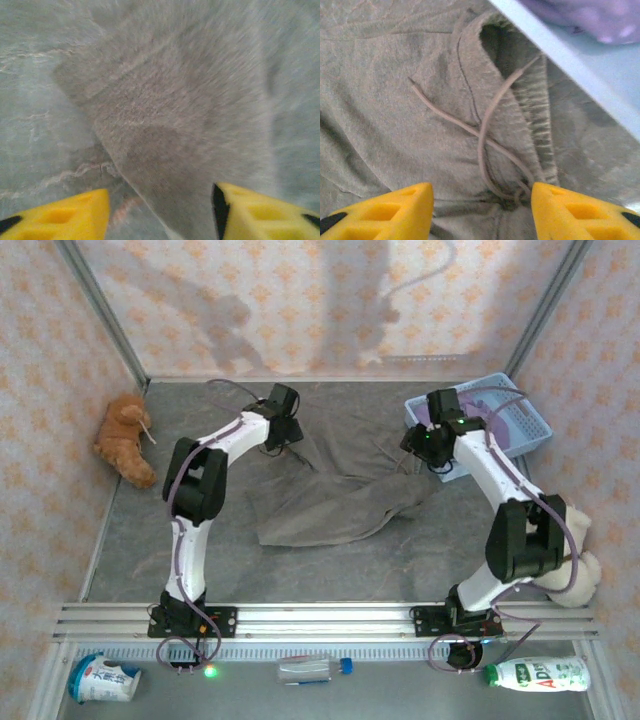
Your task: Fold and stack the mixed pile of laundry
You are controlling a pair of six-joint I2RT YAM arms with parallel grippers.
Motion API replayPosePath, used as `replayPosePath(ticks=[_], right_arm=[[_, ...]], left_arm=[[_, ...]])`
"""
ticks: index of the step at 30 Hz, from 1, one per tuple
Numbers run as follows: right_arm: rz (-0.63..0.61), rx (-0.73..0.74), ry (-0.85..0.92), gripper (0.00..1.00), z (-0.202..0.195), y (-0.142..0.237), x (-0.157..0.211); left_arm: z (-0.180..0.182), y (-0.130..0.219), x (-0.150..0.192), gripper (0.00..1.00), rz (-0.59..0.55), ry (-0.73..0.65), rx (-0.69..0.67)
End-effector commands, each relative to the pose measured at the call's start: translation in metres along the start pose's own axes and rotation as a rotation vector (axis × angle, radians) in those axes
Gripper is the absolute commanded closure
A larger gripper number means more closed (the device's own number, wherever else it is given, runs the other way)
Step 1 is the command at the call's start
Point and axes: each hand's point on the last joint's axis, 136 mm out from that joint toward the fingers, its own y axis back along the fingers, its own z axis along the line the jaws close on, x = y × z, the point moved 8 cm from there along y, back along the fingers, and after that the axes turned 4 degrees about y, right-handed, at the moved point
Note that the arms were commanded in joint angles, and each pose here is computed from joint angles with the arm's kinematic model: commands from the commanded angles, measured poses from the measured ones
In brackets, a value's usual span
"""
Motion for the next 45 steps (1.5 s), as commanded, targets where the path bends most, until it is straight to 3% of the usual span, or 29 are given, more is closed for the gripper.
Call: replayPosePath(ticks=[1, 3, 6, 10, 15, 17, 21, 24, 29, 38, 45], right_arm=[[0.055, -0.027, 0.008, 0.49, 0.013, -0.023, 0.01], [0.105, 0.036, -0.022, 0.54, 0.002, -0.033, 0.027], [0.169, 0.099, -0.074, 0.6, -0.02, -0.035, 0.057], [0.228, 0.061, -0.09, 0.62, -0.034, -0.015, 0.095], [0.262, 0.06, -0.041, 0.61, -0.036, -0.005, 0.099], [0.235, 0.053, -0.033, 0.61, -0.029, -0.007, 0.083], [0.162, -0.001, -0.029, 0.61, -0.002, -0.015, 0.038], [0.154, -0.036, -0.041, 0.63, 0.016, -0.034, 0.013], [0.211, -0.045, 0.005, 0.62, 0.038, -0.078, 0.005], [0.208, 0.062, 0.008, 0.6, 0.059, -0.149, -0.015], [0.147, 0.027, 0.055, 0.53, 0.088, -0.168, -0.058]], left_arm=[[0.009, -0.001, -0.009, 0.51, -0.011, 0.001, -0.082], [0.015, -0.008, -0.013, 0.59, -0.004, 0.018, -0.098], [0.027, -0.012, -0.013, 1.0, 0.016, 0.038, -0.155], [0.048, 0.015, -0.004, 1.0, 0.008, 0.025, -0.243], [0.081, 0.039, 0.025, 1.0, 0.066, 0.027, -0.318], [0.087, 0.048, 0.031, 0.93, 0.089, 0.024, -0.333], [0.081, 0.077, 0.019, 0.63, 0.035, 0.031, -0.289], [0.06, 0.089, 0.001, 0.55, -0.007, 0.046, -0.171], [0.031, 0.063, -0.011, 0.54, 0.027, 0.105, -0.043], [0.055, -0.002, 0.005, 0.48, 0.121, 0.121, -0.224], [0.078, -0.034, -0.02, 0.47, 0.149, 0.163, -0.293]])
